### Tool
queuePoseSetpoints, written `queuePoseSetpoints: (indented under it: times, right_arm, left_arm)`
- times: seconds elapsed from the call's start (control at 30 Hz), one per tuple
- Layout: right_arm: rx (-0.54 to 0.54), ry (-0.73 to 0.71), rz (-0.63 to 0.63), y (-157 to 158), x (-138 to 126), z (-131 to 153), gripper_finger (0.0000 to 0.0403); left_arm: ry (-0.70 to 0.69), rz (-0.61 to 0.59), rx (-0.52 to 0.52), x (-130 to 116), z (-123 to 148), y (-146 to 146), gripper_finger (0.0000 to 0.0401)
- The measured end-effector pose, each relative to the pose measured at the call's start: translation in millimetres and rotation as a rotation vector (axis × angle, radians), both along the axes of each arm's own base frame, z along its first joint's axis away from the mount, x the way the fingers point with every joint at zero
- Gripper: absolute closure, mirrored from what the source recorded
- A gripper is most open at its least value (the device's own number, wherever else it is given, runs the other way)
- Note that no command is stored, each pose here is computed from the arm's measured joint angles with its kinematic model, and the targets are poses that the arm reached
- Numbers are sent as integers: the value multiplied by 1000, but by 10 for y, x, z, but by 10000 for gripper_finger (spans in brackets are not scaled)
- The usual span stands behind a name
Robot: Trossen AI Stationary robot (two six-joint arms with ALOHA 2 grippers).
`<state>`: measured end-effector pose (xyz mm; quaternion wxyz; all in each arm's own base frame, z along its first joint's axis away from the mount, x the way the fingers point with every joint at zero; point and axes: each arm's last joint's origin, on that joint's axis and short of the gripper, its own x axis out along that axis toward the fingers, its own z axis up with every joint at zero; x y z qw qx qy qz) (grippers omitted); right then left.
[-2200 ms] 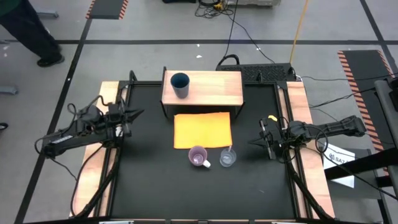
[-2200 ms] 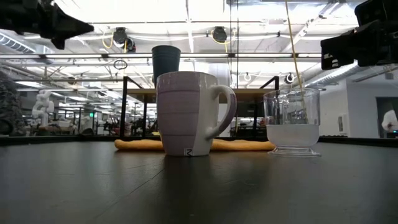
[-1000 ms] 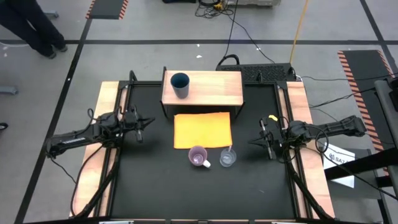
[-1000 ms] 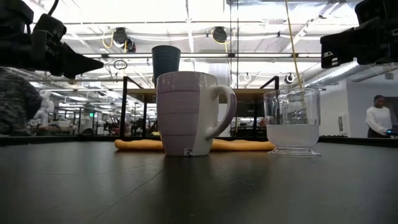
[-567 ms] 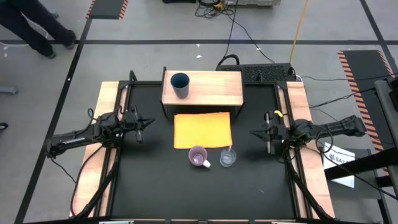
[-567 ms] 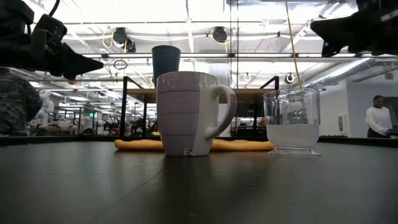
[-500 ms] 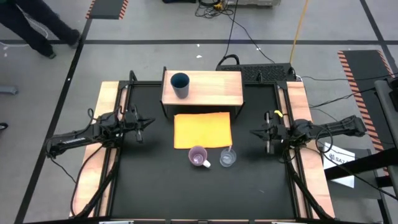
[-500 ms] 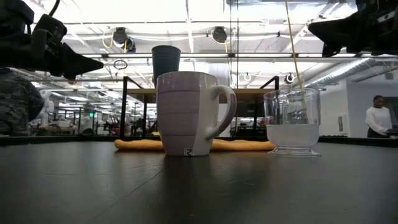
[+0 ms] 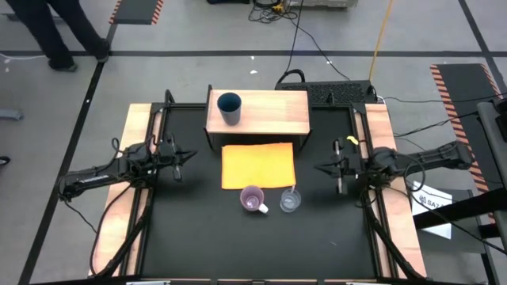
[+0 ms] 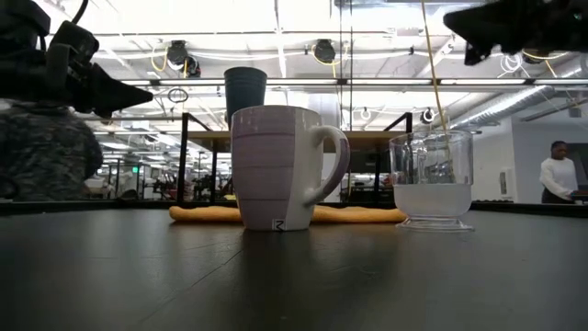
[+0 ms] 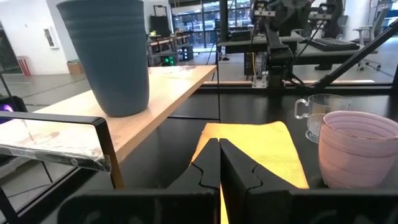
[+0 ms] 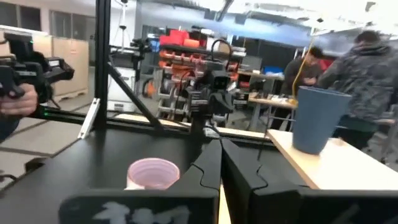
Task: Stack small to large cups/mugs on shelf
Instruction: Put the purple mug on the shelf
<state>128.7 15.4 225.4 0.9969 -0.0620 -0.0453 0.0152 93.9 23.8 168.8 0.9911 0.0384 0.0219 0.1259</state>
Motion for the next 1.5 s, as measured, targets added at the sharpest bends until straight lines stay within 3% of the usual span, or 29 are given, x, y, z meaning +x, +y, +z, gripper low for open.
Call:
queuePoseSetpoints:
  times: [0.23,0.4,0.63,1.2,1.33,1.5]
  right_arm:
    - [-7,83,19,40,309,226,403]
    - [44,101,167,62,557,454,403]
    - [88,81,196,-24,820,759,403]
    - [172,90,240,-324,1196,674,403]
    - [172,145,344,-342,1312,679,403]
    - [166,183,360,-364,1449,685,403]
  left_arm:
    - [1,0,3,0,-1,0,400]
    - [7,0,25,0,-2,0,400]
    - [5,0,17,0,-3,0,400]
    - [6,0,18,0,-3,0,388]
    - [6,0,18,0,-3,0,385]
    - [6,0,18,0,-3,0,385]
